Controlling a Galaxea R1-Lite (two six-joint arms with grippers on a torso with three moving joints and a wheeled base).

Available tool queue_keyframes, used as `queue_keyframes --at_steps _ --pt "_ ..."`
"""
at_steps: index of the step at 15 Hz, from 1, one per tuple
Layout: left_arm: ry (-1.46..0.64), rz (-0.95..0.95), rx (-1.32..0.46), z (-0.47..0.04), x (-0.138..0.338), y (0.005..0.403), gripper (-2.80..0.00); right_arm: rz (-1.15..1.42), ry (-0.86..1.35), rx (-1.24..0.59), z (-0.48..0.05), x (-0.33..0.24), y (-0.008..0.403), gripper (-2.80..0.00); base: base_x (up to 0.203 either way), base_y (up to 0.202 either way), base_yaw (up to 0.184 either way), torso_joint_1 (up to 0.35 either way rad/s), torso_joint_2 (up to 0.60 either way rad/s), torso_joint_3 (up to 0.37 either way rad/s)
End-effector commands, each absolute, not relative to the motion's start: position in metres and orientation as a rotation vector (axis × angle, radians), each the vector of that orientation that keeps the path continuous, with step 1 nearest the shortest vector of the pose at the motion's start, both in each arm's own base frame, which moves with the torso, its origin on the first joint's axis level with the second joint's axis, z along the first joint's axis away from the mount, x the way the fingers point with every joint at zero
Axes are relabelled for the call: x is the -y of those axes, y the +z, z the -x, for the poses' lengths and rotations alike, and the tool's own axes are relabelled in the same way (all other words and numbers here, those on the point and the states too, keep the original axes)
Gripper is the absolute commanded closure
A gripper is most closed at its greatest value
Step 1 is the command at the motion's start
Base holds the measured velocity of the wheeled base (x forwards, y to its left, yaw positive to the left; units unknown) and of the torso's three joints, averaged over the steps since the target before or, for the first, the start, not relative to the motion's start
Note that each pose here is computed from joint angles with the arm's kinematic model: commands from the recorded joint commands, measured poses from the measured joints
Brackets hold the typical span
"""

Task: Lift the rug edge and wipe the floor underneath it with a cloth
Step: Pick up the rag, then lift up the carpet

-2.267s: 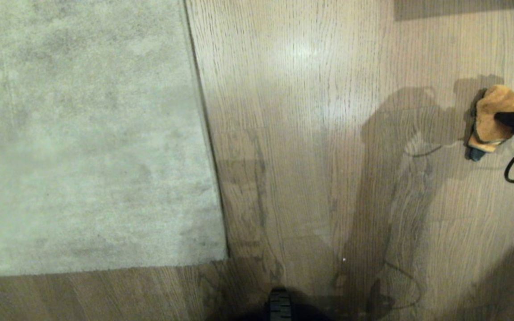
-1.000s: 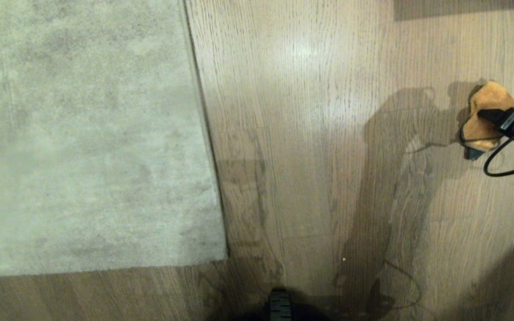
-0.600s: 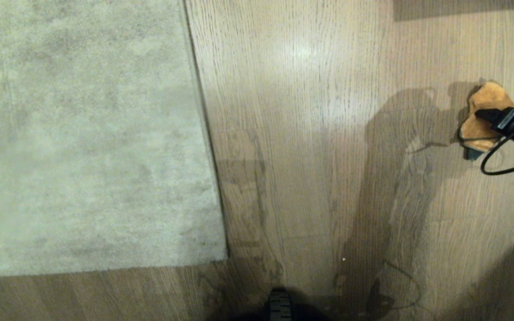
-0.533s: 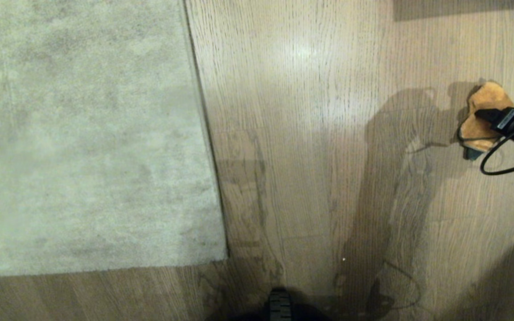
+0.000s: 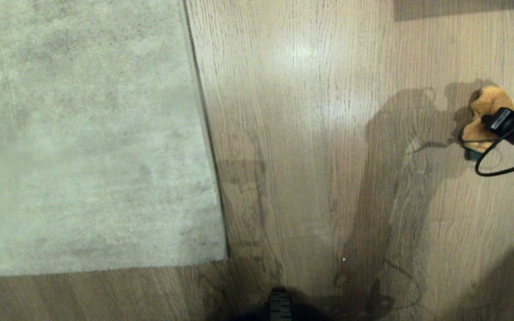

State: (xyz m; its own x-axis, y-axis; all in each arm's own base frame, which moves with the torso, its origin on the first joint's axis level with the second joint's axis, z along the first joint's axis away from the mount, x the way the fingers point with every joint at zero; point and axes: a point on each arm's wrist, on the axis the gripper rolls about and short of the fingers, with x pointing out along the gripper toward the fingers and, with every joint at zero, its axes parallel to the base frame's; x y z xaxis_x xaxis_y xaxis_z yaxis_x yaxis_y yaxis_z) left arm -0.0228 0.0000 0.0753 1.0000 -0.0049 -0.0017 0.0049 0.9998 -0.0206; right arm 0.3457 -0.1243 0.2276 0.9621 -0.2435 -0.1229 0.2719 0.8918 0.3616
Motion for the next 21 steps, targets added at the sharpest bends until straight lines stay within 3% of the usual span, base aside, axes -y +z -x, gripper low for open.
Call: queue_keyframes --at_steps 1,21 --pt "-0.005 0.021 -0.003 0.023 0.0 0.075 0.0 -0.386 -0.265 -0.066 -0.341 0.122 0.231 0.0 0.0 0.0 0.0 0.0 0.0 0.0" --pt "-0.005 0.021 -0.002 0.023 0.0 0.075 0.0 -0.305 -0.25 0.045 -0.241 0.087 0.273 0.0 0.0 0.0 0.0 0.0 0.0 0.0"
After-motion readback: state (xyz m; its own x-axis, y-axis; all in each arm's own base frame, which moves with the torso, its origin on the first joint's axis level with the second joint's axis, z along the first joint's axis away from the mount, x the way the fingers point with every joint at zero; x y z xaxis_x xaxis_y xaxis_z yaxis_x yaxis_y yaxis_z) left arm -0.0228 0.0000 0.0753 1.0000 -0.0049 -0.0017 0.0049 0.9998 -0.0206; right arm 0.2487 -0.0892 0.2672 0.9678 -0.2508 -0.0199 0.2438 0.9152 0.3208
